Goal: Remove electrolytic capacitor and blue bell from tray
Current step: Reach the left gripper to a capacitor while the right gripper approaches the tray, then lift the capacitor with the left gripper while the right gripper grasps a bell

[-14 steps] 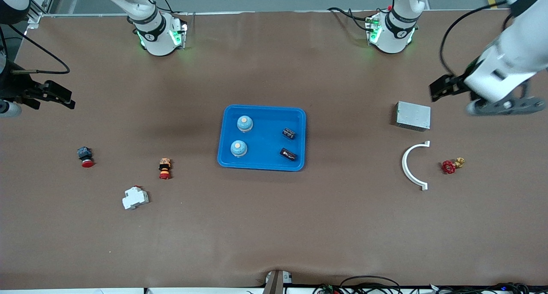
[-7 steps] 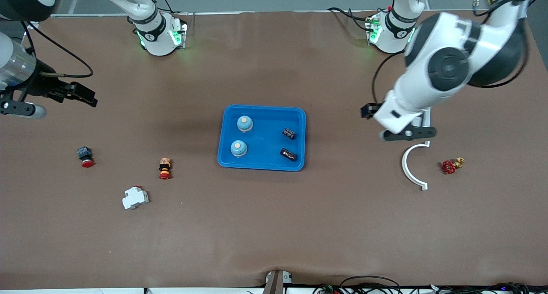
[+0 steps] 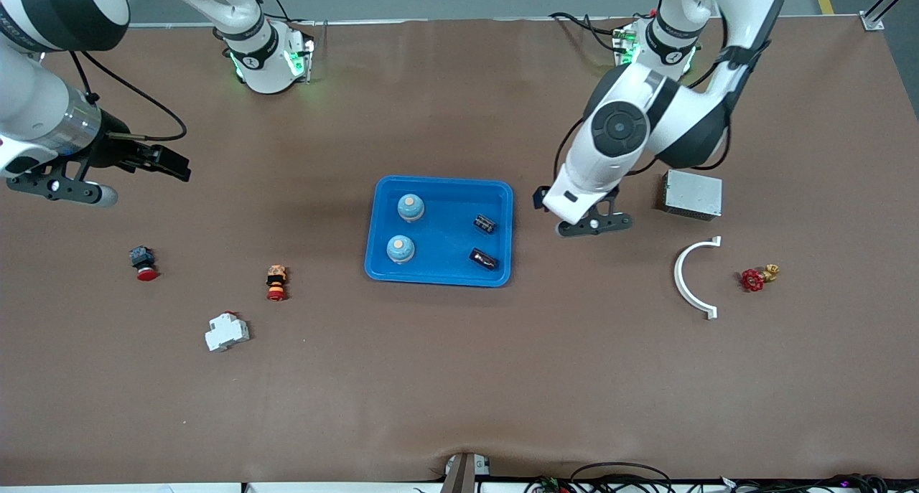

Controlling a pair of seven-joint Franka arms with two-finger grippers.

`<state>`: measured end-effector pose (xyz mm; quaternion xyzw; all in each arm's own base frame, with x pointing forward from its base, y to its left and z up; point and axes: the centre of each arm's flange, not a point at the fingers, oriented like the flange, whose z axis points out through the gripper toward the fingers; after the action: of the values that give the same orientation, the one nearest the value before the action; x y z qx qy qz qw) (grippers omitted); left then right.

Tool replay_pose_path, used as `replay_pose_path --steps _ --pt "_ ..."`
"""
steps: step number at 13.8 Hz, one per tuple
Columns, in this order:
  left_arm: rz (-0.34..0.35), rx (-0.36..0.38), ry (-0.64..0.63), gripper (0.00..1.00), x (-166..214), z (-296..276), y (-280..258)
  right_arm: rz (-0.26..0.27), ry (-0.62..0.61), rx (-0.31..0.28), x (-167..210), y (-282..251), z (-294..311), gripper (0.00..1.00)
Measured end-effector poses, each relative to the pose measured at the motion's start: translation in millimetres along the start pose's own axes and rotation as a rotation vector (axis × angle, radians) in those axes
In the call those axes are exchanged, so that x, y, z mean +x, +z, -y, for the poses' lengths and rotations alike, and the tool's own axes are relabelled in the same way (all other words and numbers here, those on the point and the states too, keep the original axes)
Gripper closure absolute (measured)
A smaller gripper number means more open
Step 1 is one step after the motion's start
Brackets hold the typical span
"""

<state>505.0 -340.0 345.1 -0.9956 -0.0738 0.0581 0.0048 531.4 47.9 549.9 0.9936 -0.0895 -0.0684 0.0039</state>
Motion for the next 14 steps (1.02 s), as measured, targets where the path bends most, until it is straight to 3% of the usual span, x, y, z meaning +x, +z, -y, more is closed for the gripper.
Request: replay_pose_path --steps 3,6,9,10,12,14 --pt "-0.007 -0.043 -0.124 0.0 -12.2 -36.7 40.7 0.004 -0.023 -0.004 1.1 7.0 15.0 0.0" --pt "0.005 -0.075 -0.294 0.07 -32.1 -72.3 82.8 0.014 -0.059 -0.011 8.5 20.7 38.7 0.0" --pt "0.028 -0.086 -0.445 0.1 -43.1 -102.4 105.1 0.047 -0.095 -0.016 14.5 43.2 64.3 0.0" --pt "0.033 -0.091 -0.492 0.1 -41.6 -109.2 108.8 0.063 -0.099 0.007 15.4 52.7 77.7 0.0" --pt "0.032 -0.13 -0.594 0.21 -35.1 -118.3 115.2 0.093 -0.064 0.066 16.1 67.2 100.6 0.0" --pt "0.017 -0.144 -0.643 0.22 -30.0 -120.0 128.5 0.095 -0.06 0.08 14.3 76.5 120.5 0.0"
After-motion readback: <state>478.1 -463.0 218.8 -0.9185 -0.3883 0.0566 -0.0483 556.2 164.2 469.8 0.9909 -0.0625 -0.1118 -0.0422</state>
